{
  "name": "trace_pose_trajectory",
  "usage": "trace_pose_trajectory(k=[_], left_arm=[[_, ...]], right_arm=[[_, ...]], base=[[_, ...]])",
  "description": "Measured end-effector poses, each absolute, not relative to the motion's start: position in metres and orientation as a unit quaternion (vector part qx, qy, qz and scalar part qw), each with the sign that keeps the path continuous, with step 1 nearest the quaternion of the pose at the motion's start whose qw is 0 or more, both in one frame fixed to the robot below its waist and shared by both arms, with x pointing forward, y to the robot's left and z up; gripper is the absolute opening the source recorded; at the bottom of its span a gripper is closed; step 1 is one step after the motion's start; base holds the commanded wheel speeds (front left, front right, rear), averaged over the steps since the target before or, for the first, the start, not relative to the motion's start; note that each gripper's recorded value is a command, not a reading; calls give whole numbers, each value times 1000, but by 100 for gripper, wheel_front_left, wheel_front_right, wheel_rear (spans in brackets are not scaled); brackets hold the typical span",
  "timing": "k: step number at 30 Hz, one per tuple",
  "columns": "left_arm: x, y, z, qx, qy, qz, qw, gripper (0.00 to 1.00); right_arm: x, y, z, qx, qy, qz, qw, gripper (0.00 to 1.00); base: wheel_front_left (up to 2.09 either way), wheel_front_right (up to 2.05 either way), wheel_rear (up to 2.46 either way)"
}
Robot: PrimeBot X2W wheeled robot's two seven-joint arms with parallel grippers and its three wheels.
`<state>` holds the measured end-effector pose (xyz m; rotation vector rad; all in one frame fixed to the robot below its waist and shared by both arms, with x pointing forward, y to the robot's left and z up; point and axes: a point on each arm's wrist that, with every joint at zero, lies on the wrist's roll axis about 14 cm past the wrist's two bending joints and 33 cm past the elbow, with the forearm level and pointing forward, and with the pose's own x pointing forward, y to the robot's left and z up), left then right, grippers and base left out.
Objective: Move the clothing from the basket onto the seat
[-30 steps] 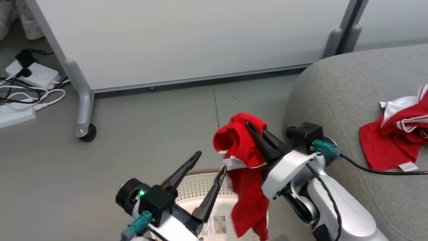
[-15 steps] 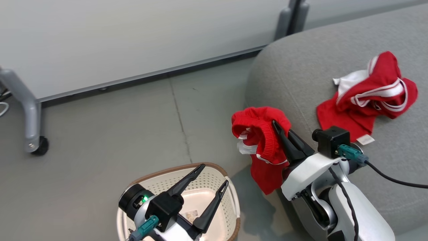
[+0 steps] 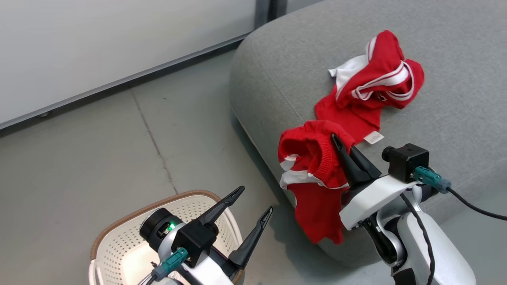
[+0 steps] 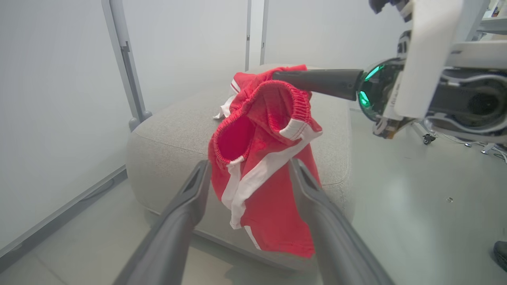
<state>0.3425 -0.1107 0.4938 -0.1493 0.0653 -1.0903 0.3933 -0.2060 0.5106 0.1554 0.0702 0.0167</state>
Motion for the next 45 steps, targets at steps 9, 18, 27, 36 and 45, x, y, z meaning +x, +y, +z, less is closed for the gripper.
trace_pose_trajectory(k=[9, 18, 27, 36, 45], left_arm=[[349, -123, 495, -83, 33, -535, 840, 100], [377, -116, 506, -82, 4, -527, 846, 100], [413, -99, 502, -76, -11, -508, 858, 100], [437, -91, 481, -78, -4, -503, 861, 100], [449, -84, 444, -86, 27, -503, 860, 100]], right_arm=[[408, -238, 540, 59, -8, -26, 998, 0], [463, -280, 651, -36, -141, -49, 988, 0], [516, -330, 705, -86, -189, -92, 974, 0], [553, -365, 610, -79, -83, -128, 985, 0], [553, -361, 462, -16, 75, -148, 986, 0]], base=[[0, 0, 0], [0, 0, 0], [0, 0, 0], [0, 0, 0], [0, 0, 0]])
